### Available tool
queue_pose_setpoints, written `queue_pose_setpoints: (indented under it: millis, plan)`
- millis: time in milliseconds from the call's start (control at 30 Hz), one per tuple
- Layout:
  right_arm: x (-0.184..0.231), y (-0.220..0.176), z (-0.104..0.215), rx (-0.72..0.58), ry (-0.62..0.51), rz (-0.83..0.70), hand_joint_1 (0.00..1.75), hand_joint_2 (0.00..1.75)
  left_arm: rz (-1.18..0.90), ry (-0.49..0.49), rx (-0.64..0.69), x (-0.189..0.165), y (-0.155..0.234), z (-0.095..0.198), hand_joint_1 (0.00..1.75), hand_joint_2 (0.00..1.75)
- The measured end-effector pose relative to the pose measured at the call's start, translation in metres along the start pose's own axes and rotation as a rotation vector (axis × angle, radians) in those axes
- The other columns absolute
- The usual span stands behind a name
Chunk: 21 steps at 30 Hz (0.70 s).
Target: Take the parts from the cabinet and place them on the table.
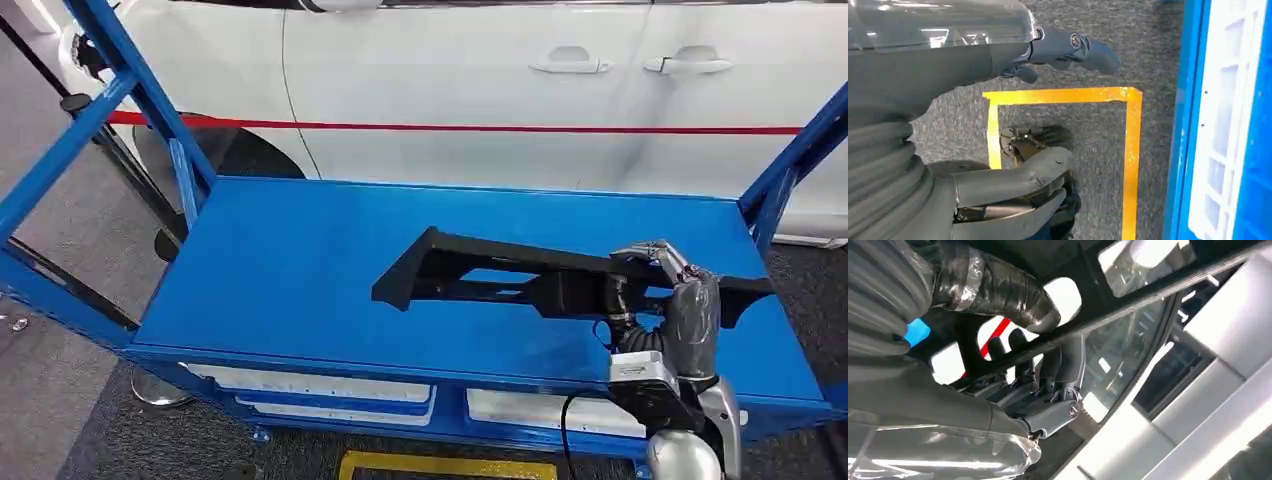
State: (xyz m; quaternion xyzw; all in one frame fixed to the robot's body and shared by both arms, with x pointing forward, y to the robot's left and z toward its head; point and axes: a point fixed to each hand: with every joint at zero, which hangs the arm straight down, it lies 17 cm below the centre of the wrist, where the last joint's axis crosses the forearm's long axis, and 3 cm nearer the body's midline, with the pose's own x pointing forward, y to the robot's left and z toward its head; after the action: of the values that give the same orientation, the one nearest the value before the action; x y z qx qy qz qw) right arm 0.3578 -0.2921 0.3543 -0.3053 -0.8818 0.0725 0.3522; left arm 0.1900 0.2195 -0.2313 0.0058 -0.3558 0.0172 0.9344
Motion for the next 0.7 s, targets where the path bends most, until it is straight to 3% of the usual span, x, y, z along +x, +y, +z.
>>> queue_pose_setpoints:
  millis: [700]
  plan:
    - [-0.014, -0.015, 0.007, -0.065, 0.071, -0.061, 1.75, 1.75, 0.012, -0.011, 0.014, 0.001, 0.005, 0.000, 0.00, 1.75]
